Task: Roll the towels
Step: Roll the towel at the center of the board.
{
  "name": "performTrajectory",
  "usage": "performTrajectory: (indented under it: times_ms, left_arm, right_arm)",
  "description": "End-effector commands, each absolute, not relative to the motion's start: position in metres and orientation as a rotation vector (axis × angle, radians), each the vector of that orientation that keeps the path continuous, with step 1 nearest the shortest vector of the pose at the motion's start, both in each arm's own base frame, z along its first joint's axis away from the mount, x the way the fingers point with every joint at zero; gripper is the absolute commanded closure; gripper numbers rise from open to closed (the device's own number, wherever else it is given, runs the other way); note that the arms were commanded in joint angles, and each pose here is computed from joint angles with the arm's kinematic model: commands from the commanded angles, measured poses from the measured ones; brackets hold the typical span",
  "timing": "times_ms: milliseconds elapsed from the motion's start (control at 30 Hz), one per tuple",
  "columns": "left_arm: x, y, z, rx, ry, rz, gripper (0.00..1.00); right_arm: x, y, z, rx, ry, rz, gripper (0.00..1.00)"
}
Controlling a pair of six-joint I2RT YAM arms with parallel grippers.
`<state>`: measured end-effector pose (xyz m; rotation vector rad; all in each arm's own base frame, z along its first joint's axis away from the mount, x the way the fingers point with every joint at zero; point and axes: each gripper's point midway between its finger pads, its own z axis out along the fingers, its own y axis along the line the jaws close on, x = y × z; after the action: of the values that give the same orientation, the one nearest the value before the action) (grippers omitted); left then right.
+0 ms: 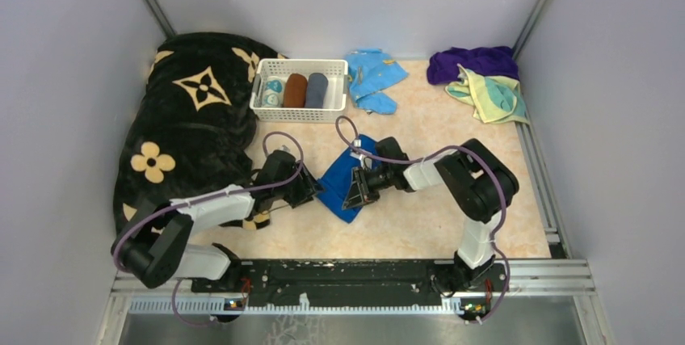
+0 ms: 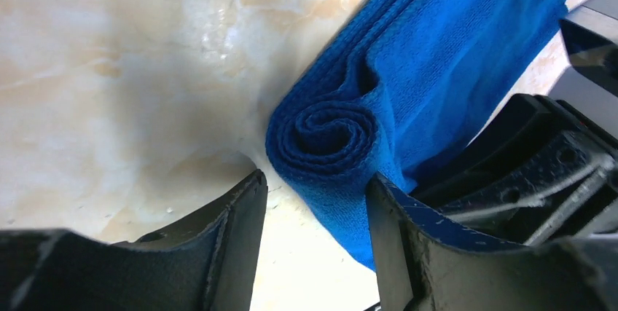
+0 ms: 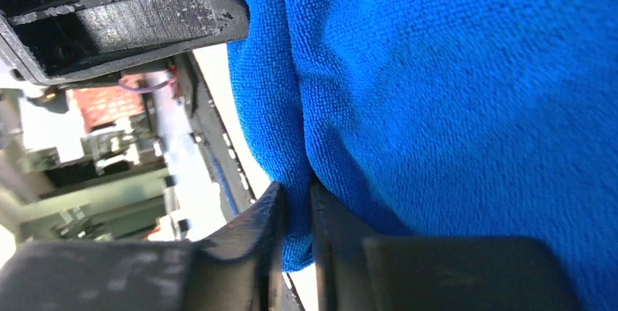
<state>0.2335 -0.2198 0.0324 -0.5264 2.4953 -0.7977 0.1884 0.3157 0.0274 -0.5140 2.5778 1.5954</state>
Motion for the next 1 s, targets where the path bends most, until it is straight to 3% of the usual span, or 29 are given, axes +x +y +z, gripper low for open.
performTrajectory:
  times_ms: [0, 200, 467, 733, 967]
  left_arm:
    - [0.239, -0.219, 0.019, -0.541, 2.535, -0.736, 0.42]
    - [0.234, -0.211, 0.006, -0.559, 2.590, -0.647, 0.46]
    - [0.230, -0.208, -0.003, -0.581, 2.619, -0.621, 0.47]
    - [0.230, -0.208, -0.002, -0.581, 2.616, -0.620, 0.47]
    - [0.231, -0.209, 0.000, -0.575, 2.614, -0.626, 0.41]
  right_arm:
    - [0.209, 0.305, 0.044, -0.615, 2.523, 1.323, 0.76]
    - [0.213, 0.299, 0.076, -0.810, 2.383, 0.864, 0.52]
    - [0.201, 0.319, 0.098, -1.078, 2.124, 0.374, 0.47]
    - [0.198, 0.328, 0.066, -1.196, 2.075, 0.120, 0.44]
    - [0.199, 0.312, 0.027, -1.253, 2.124, -0.024, 0.45]
